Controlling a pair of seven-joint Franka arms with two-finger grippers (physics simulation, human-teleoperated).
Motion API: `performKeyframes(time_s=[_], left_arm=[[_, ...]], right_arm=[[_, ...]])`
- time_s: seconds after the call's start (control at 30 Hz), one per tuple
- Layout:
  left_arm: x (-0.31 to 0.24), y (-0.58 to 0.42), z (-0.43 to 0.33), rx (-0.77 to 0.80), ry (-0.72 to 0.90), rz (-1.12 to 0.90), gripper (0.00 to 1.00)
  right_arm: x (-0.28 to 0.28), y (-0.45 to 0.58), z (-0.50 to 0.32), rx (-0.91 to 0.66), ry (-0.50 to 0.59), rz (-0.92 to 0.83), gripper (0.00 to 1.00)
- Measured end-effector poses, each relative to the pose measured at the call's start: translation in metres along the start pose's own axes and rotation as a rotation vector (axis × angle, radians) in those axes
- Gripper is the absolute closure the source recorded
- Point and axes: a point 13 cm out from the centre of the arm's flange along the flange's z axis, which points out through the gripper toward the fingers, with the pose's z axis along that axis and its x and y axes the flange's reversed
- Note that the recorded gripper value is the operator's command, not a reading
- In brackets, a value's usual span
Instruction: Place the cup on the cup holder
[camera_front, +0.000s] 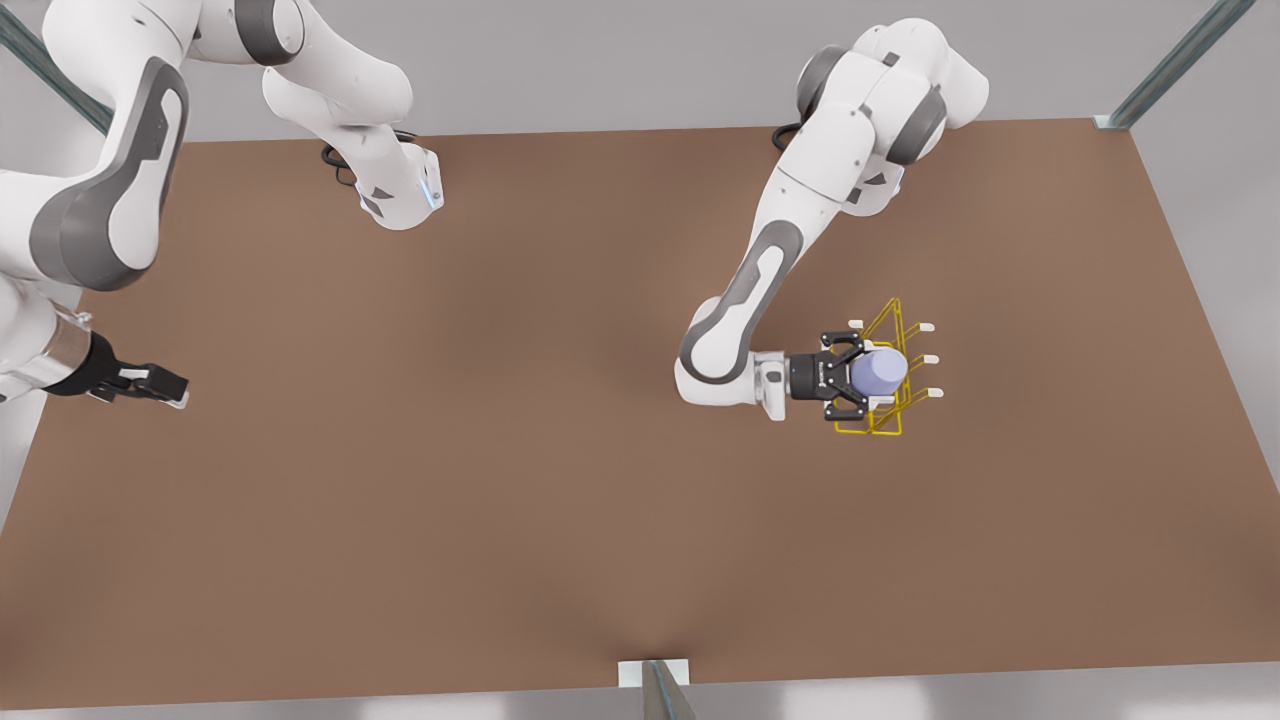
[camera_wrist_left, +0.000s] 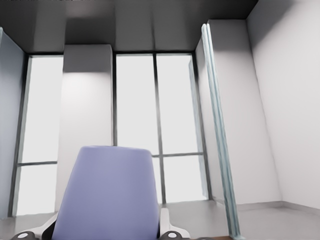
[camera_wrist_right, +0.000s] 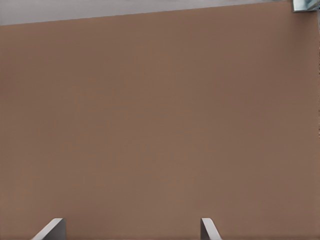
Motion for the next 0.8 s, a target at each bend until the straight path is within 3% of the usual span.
performKeyframes(time_s=[0.57, 0.6, 0.63, 0.8], left_arm=[[0.051, 0.006, 0.005, -0.019, -0.029, 0.056, 0.23], [0.052, 0.006, 0.005, -0.018, -0.029, 0.056, 0.21], [0.054, 0.006, 0.005, -0.018, -0.031, 0.057, 0.00], [0.056, 0.006, 0.005, -0.016, -0.033, 0.055, 0.00]], right_arm=[[-0.002, 0.011, 0.005, -0.005, 0.006, -0.022, 0.00], [-0.002, 0.011, 0.005, -0.004, 0.005, -0.022, 0.00], [-0.002, 0.011, 0.005, -0.004, 0.005, -0.022, 0.00], [-0.002, 0.011, 0.004, -0.002, 0.004, -0.023, 0.00]])
